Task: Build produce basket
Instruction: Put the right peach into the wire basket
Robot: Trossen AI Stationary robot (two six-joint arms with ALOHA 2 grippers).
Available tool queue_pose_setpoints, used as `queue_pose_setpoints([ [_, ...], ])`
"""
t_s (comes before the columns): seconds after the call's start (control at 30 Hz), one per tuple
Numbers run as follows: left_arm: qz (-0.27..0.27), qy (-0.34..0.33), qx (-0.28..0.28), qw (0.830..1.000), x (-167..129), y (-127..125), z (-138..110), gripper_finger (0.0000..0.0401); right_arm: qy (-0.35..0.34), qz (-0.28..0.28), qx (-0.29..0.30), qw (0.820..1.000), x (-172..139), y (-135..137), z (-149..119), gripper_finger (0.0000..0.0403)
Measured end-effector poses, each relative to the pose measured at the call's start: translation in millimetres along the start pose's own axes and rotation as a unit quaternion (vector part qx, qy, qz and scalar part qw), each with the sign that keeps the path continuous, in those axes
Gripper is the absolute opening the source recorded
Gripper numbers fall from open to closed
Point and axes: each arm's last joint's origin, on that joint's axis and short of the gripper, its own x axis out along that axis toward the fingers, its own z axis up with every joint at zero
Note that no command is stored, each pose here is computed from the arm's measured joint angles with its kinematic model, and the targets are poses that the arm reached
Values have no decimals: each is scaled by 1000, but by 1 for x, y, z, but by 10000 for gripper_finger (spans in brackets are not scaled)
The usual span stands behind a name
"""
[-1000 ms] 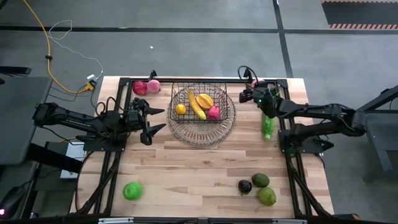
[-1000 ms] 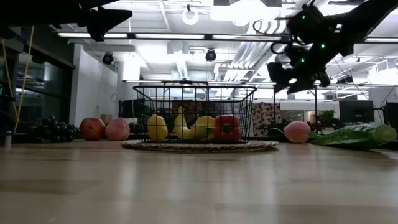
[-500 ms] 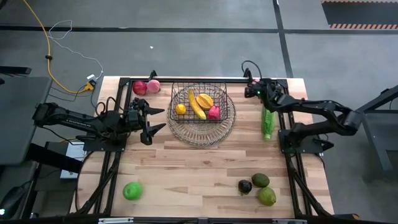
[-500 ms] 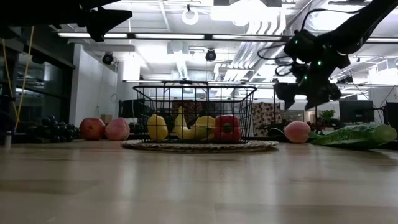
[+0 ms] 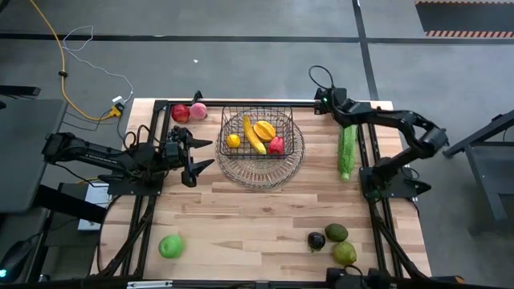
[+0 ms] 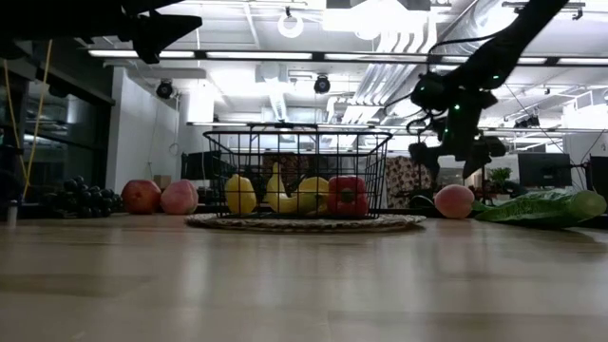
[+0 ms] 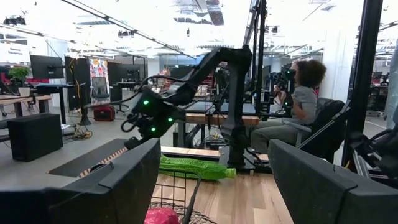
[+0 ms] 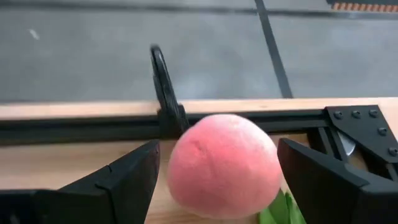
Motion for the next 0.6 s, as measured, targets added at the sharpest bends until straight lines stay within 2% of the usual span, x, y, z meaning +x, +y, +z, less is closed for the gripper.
queue_pose_setpoints([
  [0.17,0,3,1,1000,0,0,-1,284,41,-31,-60,997,7,11,9,314],
  [0.43,0,3,1,1000,0,0,-1,284,81,-50,-146,985,9,21,28,314],
  [0.6,0,3,1,1000,0,0,-1,284,108,-58,-158,980,7,16,38,314],
])
